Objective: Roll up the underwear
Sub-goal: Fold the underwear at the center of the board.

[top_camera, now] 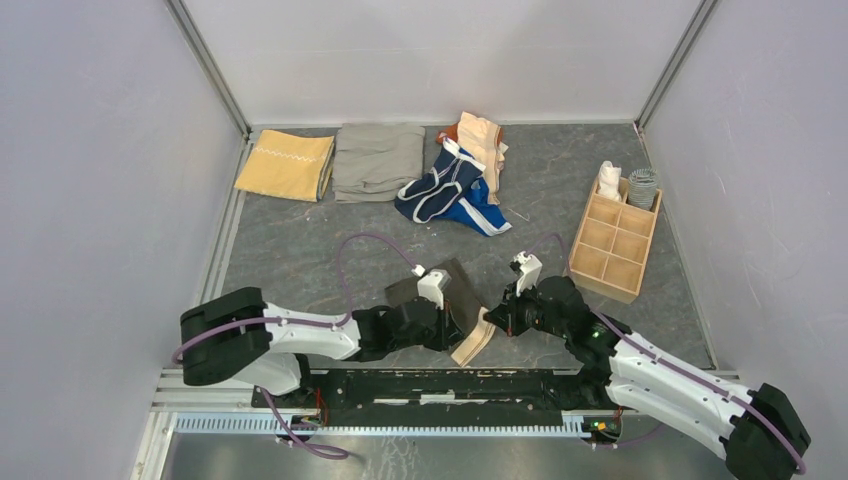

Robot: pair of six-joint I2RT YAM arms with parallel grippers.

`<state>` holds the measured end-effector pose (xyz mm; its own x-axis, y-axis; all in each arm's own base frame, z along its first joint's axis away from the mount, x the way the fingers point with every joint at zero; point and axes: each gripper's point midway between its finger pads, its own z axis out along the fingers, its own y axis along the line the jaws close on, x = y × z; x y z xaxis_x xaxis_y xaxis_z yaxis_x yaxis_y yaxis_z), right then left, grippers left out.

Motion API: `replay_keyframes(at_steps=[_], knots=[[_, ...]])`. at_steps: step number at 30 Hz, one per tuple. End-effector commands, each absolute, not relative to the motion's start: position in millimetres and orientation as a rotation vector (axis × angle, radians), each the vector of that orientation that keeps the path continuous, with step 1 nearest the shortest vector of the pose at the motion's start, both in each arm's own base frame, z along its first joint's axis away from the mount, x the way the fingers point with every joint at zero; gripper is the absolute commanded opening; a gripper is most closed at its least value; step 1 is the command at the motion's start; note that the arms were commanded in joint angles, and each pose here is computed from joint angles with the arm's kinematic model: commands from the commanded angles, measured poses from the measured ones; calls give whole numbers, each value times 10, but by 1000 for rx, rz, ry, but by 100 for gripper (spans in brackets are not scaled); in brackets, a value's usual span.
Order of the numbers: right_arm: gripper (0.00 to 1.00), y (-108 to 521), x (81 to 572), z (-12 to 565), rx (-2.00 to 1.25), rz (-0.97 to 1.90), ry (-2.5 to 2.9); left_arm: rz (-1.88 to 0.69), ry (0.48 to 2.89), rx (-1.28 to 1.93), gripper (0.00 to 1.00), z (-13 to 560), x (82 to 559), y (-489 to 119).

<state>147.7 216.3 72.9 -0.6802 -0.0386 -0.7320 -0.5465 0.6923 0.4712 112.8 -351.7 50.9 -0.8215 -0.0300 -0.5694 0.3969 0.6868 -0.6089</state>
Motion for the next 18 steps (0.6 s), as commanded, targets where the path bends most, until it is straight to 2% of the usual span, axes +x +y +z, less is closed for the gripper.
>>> replay_keyframes(at_steps=[1,12,18], knots=[[0,2212,1669,1062,-485,858,2061,-892,2376,315,2,392,1135,-3267],[0,2320,1686,1250,-686,843,1956,-970,2366,303,2,302,1136,-3475],[0,2372,1590,1163,-786,876,1965,-1010,2377,291,2,188,1116,-3565]])
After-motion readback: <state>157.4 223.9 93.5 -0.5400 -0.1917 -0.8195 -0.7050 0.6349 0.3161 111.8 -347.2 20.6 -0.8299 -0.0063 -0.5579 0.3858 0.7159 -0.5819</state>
